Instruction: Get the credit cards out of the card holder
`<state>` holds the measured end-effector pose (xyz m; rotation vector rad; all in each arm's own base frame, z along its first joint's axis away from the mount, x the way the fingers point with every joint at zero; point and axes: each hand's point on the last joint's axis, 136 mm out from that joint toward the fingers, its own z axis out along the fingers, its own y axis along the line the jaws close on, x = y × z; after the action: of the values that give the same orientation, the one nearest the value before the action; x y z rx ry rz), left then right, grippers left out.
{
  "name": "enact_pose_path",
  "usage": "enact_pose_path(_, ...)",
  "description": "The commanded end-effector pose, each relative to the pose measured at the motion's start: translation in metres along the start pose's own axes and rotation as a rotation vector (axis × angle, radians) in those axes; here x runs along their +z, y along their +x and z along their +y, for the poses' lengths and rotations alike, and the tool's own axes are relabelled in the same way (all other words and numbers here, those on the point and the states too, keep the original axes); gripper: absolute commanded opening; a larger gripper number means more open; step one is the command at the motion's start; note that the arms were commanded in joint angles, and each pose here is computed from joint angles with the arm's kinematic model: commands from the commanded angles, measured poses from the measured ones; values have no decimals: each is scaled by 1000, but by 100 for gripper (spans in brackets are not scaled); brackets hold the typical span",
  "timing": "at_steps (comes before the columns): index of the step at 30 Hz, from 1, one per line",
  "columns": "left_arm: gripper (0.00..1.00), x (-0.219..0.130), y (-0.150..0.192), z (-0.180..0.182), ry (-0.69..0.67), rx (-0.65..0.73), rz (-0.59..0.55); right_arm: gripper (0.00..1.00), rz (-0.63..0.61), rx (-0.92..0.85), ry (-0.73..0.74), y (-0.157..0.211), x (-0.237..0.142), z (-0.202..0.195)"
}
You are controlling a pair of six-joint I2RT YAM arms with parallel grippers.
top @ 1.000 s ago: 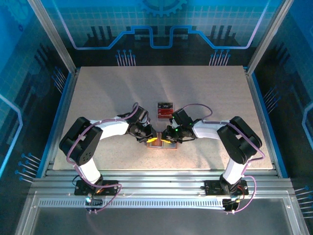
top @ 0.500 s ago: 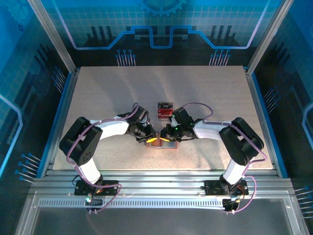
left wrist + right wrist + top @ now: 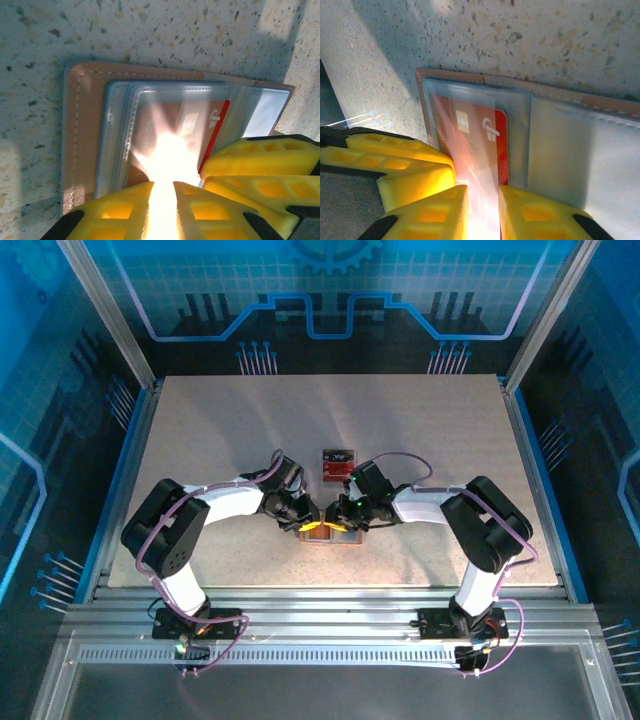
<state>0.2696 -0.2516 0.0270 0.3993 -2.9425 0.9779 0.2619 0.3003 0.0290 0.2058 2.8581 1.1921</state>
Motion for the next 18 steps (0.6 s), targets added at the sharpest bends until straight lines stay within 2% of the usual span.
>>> enact_pose_path(1,18,-5,0,10,-48,-25,-8,27,23,7,50,6,2,-12)
enact_pose_path(11,21,-8,-1,7,-43,-21,-17,30,21,-32,143,8,-6,-18)
enact_pose_path(18,22,-13,-4,6,-57,-10,-35,29,-11,-60,94,-1,-15,6)
